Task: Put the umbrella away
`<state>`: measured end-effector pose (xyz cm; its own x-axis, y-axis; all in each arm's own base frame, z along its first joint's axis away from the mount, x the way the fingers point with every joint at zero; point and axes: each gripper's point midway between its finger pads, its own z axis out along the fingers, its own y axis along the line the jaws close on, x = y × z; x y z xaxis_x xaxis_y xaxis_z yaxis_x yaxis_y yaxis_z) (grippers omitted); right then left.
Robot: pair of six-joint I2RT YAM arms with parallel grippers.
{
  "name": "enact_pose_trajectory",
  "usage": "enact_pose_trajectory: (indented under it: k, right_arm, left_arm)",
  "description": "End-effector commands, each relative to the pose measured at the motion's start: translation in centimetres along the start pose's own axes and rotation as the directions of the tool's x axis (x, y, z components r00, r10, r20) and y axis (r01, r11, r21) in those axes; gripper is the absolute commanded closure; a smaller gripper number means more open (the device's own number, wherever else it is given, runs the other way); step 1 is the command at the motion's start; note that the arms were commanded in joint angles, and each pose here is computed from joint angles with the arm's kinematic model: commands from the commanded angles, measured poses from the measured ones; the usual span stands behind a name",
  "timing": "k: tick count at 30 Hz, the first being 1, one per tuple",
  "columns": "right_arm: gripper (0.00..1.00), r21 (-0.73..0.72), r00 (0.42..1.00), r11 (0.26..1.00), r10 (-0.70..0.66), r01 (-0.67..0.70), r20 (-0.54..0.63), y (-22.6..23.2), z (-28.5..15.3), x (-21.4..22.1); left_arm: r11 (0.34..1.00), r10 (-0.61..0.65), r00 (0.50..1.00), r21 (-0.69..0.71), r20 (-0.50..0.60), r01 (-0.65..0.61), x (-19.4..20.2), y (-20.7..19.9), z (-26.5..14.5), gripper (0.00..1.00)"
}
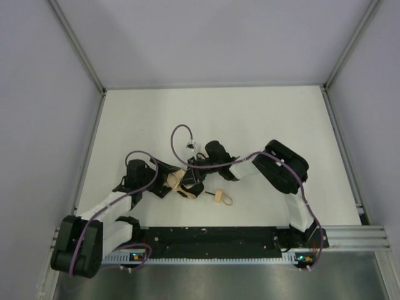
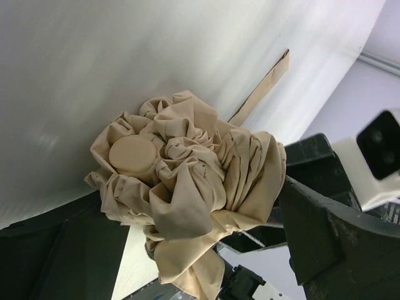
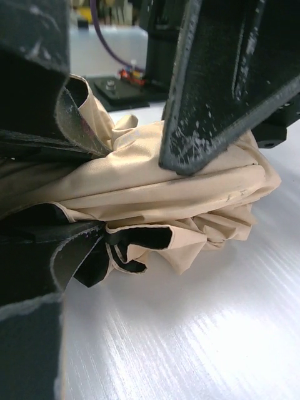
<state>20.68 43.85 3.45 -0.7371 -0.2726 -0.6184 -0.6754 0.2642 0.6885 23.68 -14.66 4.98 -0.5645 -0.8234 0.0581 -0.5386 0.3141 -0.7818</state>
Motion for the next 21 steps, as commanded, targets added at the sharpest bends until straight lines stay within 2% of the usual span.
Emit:
enact_pose_trajectory:
  k: [1,3,6,10,12,14,17,18,19,20,21]
  right_arm:
    - [1.00,-0.050,0.898,0.928,0.342,-0.369,-0.277,0.7,-0.8,7.3]
    - [1.00,-0.083,0.900,0.922,0.344,-0.378,-0.268,0.8,-0.3,6.6]
    - [1.00,-0.088,0.904,0.925,0.336,-0.370,-0.266,0.4,0.0,6.4]
    - [1.00,-0.068,0.921,0.948,0.283,-0.311,-0.269,0.0,0.1,5.8]
    - [1.00,-0.051,0.932,0.964,0.240,-0.263,-0.271,-0.3,0.0,5.7]
    - [1.00,-0.050,0.943,0.973,0.203,-0.224,-0.262,-0.3,-0.1,5.1]
    - [1.00,0.022,0.948,0.986,0.164,-0.165,-0.272,-1.1,-0.4,4.5]
    - [0.91,0.068,0.948,0.987,0.158,-0.145,-0.275,-1.5,-0.6,4.1]
    - [0.82,0.095,0.952,0.989,0.134,-0.112,-0.276,-1.6,-0.7,3.4]
    - [0.74,0.141,0.950,0.985,0.131,-0.094,-0.282,-1.9,-1.2,3.0]
    - [0.62,0.175,0.956,0.983,0.108,-0.062,-0.271,-2.0,-1.5,2.1]
  left_arm:
    - [0.990,0.005,1.000,-0.138,0.019,-0.002,-0.1,4.0,0.8,0.01]
    - [0.991,0.005,1.000,-0.135,0.031,0.000,-0.2,3.9,1.1,0.02]
    - [0.979,0.007,1.000,-0.202,0.013,-0.004,-0.1,4.5,1.6,0.02]
    - [0.939,-0.033,0.999,-0.342,0.012,0.035,0.2,7.0,1.7,0.15]
    - [0.927,-0.049,0.998,-0.371,0.029,0.056,0.1,7.8,1.7,0.32]
    - [0.919,-0.063,0.997,-0.387,0.042,0.075,0.0,8.2,1.8,0.43]
    - [0.897,-0.028,0.998,-0.439,0.063,0.053,-0.7,8.6,1.8,0.69]
    - [0.896,-0.025,0.998,-0.442,0.060,0.049,-0.7,8.5,1.9,0.74]
    - [0.889,-0.024,0.998,-0.455,0.051,0.045,-0.6,8.5,1.9,0.85]
    - [0.884,-0.021,0.999,-0.466,0.048,0.041,-0.5,8.6,1.8,0.92]
    - [0.881,-0.018,0.999,-0.472,0.048,0.038,-0.4,8.7,1.7,0.96]
